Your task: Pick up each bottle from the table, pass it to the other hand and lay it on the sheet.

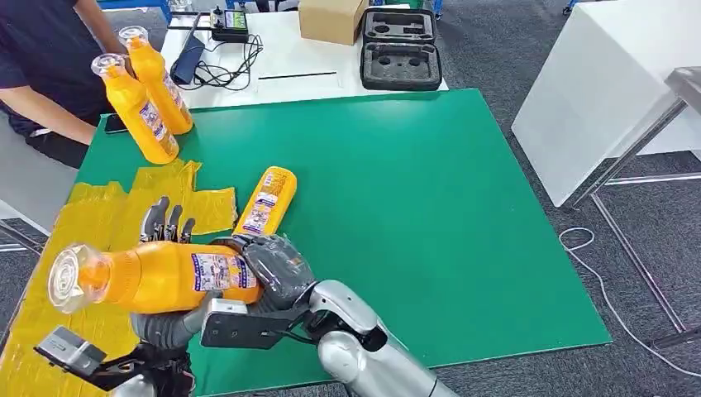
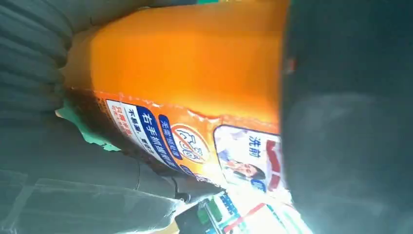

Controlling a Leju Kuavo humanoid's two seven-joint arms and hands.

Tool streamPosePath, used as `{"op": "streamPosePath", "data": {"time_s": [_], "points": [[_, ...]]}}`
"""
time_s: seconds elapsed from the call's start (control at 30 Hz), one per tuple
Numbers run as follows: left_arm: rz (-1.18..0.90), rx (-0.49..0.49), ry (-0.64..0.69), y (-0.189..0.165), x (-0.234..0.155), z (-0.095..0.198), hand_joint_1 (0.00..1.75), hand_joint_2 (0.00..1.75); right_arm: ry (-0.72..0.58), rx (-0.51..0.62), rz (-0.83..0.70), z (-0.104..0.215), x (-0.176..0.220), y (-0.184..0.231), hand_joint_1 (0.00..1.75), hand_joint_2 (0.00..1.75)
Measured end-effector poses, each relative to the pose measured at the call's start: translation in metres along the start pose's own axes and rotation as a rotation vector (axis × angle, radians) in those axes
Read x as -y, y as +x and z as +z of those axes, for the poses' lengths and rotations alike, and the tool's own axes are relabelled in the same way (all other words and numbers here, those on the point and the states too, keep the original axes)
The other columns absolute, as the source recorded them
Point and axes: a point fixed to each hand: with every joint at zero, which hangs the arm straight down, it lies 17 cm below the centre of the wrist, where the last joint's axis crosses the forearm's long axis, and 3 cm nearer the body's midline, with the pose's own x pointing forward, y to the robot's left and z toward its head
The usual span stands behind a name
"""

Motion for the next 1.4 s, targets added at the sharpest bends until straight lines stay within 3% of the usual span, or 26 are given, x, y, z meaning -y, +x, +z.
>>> {"op": "streamPosePath", "data": {"time_s": [0.67,1.1,1.13,1.17,1.4], "points": [[0.061,-0.04,-0.016,0.001,0.012,0.0,0.0,1.75,0.046,0.009,0.03,-0.012,-0.01,0.004,1.75,1.75],[0.072,-0.062,0.02,0.004,0.005,0.002,0.0,1.75,0.104,-0.024,-0.074,-0.014,-0.043,-0.002,1.75,1.75],[0.071,-0.065,0.022,0.004,0.004,0.003,0.05,1.75,0.108,-0.024,-0.072,-0.014,-0.044,-0.002,1.75,1.75],[0.07,-0.067,0.023,0.003,0.004,0.003,1.75,1.75,0.111,-0.024,-0.07,-0.014,-0.045,-0.002,1.75,1.75],[0.077,-0.06,0.03,0.005,0.003,0.005,1.75,1.75,0.124,-0.032,-0.071,-0.012,-0.051,-0.005,1.75,1.75]]}}
